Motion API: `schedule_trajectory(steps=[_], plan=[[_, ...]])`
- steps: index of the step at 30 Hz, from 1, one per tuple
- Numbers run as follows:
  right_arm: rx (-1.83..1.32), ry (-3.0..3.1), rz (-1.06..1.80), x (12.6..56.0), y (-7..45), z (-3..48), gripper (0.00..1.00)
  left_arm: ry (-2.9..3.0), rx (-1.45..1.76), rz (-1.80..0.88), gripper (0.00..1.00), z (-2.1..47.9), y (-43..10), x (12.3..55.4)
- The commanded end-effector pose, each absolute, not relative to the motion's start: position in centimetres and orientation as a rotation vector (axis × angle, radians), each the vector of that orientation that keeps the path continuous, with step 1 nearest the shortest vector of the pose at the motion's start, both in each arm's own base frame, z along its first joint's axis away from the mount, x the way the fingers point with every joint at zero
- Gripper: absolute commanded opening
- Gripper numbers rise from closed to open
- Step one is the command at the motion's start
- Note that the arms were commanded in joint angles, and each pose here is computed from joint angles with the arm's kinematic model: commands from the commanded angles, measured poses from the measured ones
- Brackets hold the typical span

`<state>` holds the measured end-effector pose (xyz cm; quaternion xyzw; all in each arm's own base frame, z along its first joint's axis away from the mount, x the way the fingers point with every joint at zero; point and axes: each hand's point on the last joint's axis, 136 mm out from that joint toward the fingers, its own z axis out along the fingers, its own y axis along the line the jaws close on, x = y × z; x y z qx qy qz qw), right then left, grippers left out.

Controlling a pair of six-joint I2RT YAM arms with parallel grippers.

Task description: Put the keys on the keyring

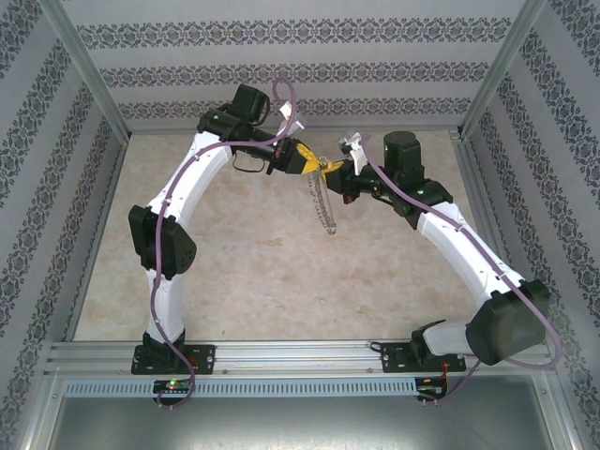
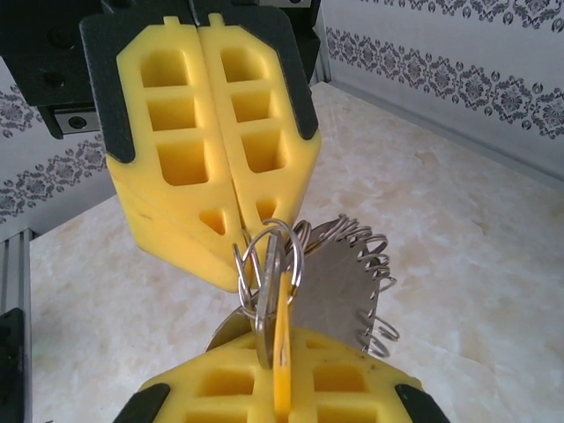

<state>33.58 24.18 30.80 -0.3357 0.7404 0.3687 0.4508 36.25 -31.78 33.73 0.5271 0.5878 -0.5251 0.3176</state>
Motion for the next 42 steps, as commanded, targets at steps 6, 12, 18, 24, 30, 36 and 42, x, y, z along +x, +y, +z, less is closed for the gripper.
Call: schedule_trajectory(steps=[6, 12, 18, 24, 30, 36, 42], plan=[[-0.861, 1.895, 0.729, 33.3, 22.0, 31.5, 0.00, 1.503, 1.408, -1.370, 0.00, 35.0, -31.9, 35.2], [-0.852, 1.960, 0.589, 33.8, 20.4, 31.2, 0.00, 1.502, 1.410, -1.367, 0.00, 35.0, -31.9, 35.2], [-0.864, 1.950, 0.561, 33.6, 20.2, 32.0, 0.00, 1.499, 1.410, -1.368, 0.00, 35.1, -31.9, 35.1], [-0.902, 1.902, 0.552, 33.3, 21.2, 33.9, 0.00, 1.500, 1.410, -1.371, 0.00, 35.1, -32.0, 35.2], [-0.950, 1.884, 0.517, 33.2, 22.0, 34.9, 0.00, 1.504, 1.411, -1.371, 0.00, 35.0, -32.0, 35.1], [-0.930, 1.919, 0.374, 34.1, 21.0, 34.9, 0.00, 1.503, 1.412, -1.364, 0.00, 35.0, -31.9, 35.1], [-0.903, 1.967, 0.261, 35.2, 20.3, 34.0, 0.00, 1.508, 1.410, -1.360, 0.00, 35.0, -31.9, 35.2]])
